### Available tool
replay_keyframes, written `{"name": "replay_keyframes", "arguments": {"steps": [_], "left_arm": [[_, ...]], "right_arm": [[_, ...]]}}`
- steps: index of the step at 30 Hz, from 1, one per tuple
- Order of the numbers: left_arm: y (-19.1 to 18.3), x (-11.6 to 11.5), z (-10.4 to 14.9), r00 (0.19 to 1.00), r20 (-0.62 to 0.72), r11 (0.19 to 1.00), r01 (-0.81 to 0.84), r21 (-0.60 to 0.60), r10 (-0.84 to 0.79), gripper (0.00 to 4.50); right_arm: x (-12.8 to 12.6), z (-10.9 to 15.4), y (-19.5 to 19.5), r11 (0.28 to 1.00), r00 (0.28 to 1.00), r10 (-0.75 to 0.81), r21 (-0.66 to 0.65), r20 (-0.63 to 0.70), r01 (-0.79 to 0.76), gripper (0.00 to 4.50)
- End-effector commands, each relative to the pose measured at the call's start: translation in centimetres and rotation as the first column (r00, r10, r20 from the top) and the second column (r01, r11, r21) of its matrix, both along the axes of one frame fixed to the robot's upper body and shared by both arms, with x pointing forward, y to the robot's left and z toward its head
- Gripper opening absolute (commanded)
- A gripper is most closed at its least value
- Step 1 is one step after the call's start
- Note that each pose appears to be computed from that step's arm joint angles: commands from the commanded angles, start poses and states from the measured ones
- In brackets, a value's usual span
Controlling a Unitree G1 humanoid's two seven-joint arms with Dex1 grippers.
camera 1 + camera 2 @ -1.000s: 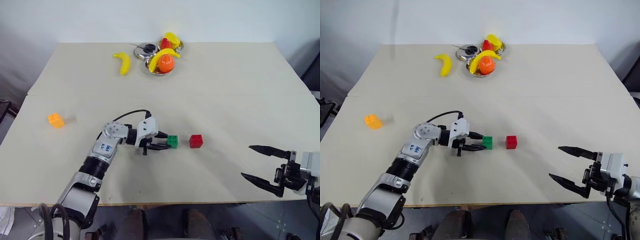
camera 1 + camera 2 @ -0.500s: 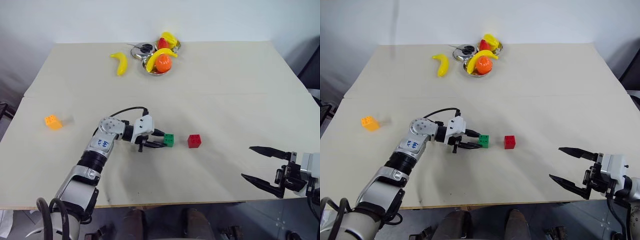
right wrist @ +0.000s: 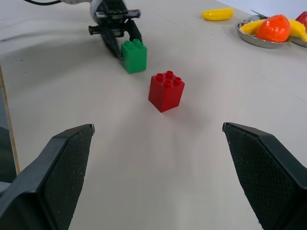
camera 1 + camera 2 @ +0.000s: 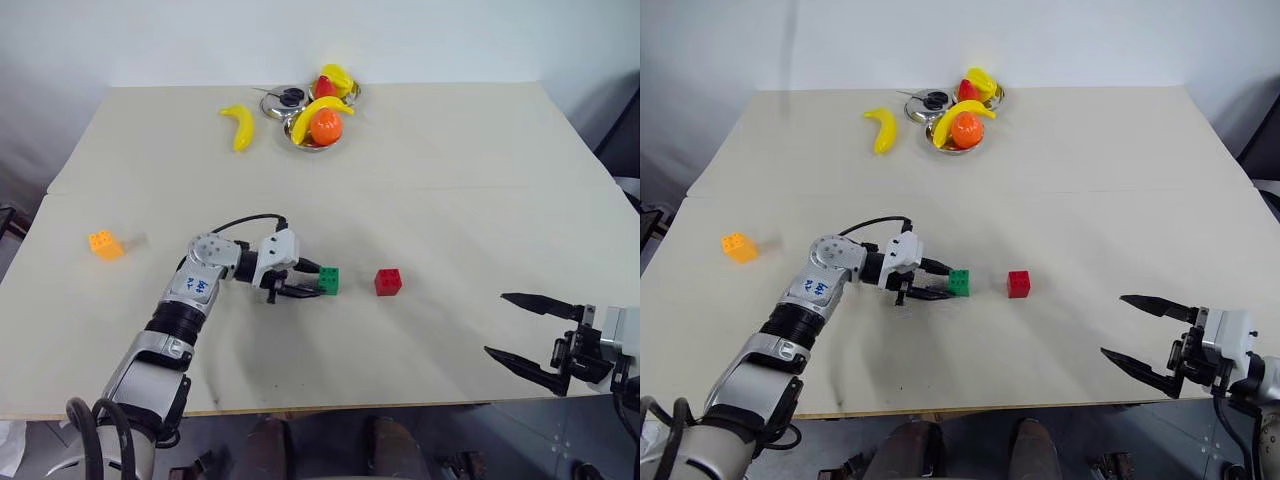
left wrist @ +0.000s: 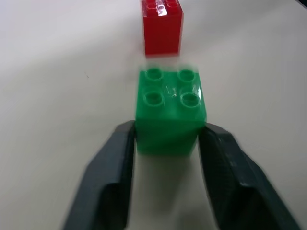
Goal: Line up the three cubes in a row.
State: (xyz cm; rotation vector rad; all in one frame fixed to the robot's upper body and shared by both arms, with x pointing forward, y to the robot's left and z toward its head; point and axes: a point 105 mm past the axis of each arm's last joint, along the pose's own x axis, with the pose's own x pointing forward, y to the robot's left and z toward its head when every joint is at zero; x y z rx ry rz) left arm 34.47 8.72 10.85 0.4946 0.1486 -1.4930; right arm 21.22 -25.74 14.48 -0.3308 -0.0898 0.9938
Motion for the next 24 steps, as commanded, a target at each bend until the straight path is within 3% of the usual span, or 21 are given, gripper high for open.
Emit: {"name": "replay_keyframes", "arguments": {"steps": [1, 4, 11, 17, 19, 22, 24], "left_arm": [[0.6, 0.2, 1.6, 0.998, 0.055, 0.999, -0.011, -0.046, 0.014, 3.36], [2.6, -0.2, 2.4, 0.996, 0.079, 0.996, -0.027, -0.079, 0.033, 4.22], [10.3, -4.0, 3.4, 0.985, 0.101, 0.980, -0.122, -0.160, 0.139, 4.22], [15.9, -6.2, 4.0, 0.890, 0.139, 0.881, -0.388, -0.269, 0.434, 4.37], [19.9, -7.9, 3.1, 0.736, 0.111, 0.718, -0.599, -0.355, 0.668, 4.37], [26.1, -11.3, 1.7, 0.398, 0.040, 0.374, -0.817, -0.439, 0.917, 4.37], [28.0, -13.1, 1.1, 0.278, 0.045, 0.268, -0.856, -0.442, 0.960, 4.37]], "right_arm": [[0.3, 0.7, 0.3, 1.000, 0.999, 0.015, 0.007, 0.042, -0.015, 4.50], [0.8, 0.9, 0.7, 0.999, 0.998, 0.030, 0.022, 0.051, -0.031, 4.50], [2.5, 1.8, 2.2, 0.993, 0.992, 0.088, 0.070, 0.089, -0.094, 4.50], [3.9, 2.2, 3.2, 0.985, 0.988, 0.126, 0.105, 0.090, -0.135, 4.50], [4.5, 2.6, 3.7, 0.980, 0.987, 0.126, 0.141, 0.098, -0.139, 4.50], [5.0, 2.7, 3.8, 0.980, 0.983, 0.119, 0.143, 0.140, -0.139, 4.50], [4.9, 2.6, 3.8, 0.980, 0.982, 0.119, 0.139, 0.143, -0.139, 4.50]]}}
